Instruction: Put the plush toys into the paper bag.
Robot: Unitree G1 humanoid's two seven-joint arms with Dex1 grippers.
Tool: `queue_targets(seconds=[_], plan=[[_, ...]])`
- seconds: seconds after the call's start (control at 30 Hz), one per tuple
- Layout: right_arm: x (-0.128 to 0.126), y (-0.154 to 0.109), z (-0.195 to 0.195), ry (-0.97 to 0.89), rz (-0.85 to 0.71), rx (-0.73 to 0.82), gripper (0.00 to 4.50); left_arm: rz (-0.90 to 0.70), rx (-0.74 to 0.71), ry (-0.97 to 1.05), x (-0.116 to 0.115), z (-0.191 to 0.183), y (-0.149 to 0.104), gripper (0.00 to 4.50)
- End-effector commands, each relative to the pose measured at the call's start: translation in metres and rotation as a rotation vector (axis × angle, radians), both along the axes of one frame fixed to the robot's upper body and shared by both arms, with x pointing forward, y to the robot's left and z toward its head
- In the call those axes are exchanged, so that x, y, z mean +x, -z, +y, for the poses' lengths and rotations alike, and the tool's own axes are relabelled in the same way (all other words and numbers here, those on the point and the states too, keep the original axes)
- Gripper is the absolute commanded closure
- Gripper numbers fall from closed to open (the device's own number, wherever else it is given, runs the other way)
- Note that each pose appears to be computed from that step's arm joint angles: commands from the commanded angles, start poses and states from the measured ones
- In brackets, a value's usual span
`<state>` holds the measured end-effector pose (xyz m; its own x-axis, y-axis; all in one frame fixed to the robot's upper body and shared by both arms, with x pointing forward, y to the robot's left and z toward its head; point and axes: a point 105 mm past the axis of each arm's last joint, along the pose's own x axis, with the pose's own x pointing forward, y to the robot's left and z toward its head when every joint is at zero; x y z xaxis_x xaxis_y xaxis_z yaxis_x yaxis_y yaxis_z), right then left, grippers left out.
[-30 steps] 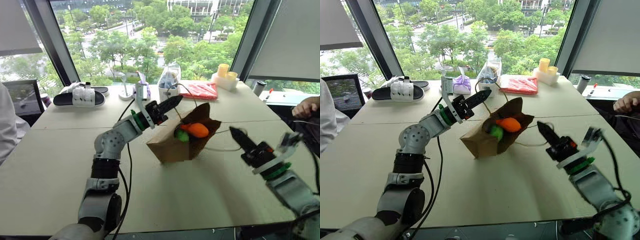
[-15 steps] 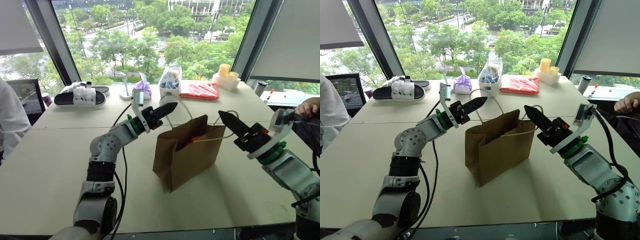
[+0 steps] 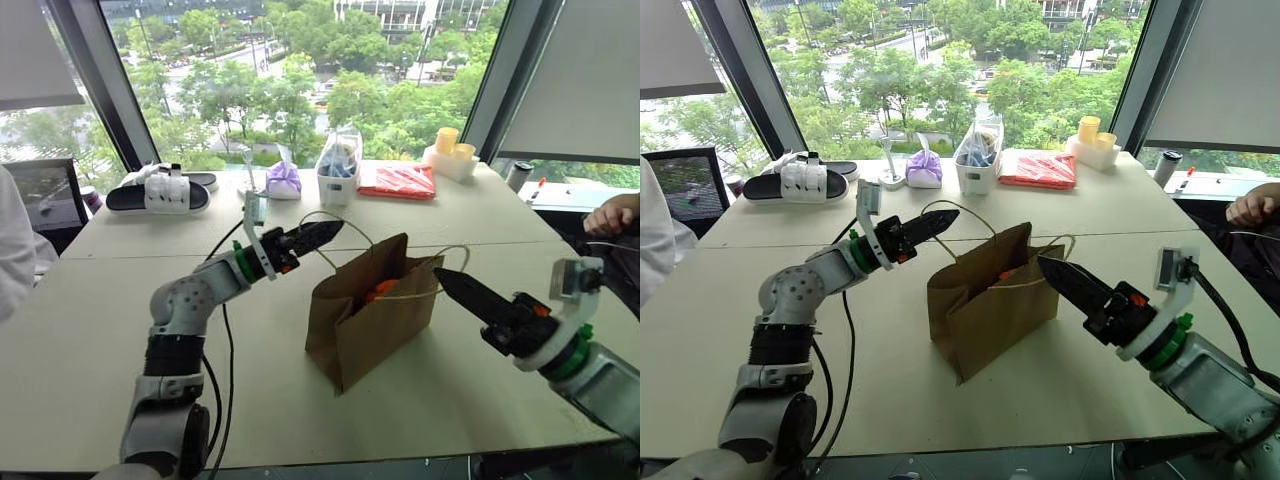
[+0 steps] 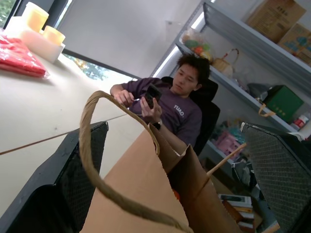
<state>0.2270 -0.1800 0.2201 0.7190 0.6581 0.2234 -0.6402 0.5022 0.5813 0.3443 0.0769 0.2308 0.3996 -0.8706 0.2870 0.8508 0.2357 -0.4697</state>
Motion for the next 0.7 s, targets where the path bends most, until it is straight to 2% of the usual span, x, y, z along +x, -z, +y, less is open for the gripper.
queue_targets(seconds=[0.03,0.17,0.2,0.27,0.43,0.57,0.67,0.7], plan=[[-0.010,0.004,-0.004,-0.011,0.010,-0.020,0.35,-0.027,0.007,0.037,-0.019,0.019,-0.005,0.00],[-0.012,0.023,0.000,-0.029,0.073,-0.053,0.35,0.013,0.070,0.035,-0.032,0.039,0.011,0.00],[-0.013,0.024,0.002,-0.037,0.074,-0.033,0.59,0.026,0.081,0.023,-0.034,0.044,0.015,0.00],[-0.013,0.025,0.004,-0.045,0.076,-0.015,1.15,0.047,0.089,0.009,-0.038,0.052,0.020,0.00],[-0.008,0.019,0.002,-0.035,0.049,0.011,3.65,0.082,0.142,-0.023,-0.047,0.057,0.035,0.00],[-0.003,0.010,-0.001,-0.029,0.023,0.036,3.65,0.074,0.117,-0.034,-0.042,0.052,0.033,0.00],[-0.002,0.009,0.000,-0.034,0.028,0.050,2.78,0.068,0.112,-0.021,-0.041,0.046,0.031,0.00],[-0.002,0.009,0.000,-0.033,0.027,0.050,2.26,0.068,0.113,-0.017,-0.041,0.045,0.031,0.00]])
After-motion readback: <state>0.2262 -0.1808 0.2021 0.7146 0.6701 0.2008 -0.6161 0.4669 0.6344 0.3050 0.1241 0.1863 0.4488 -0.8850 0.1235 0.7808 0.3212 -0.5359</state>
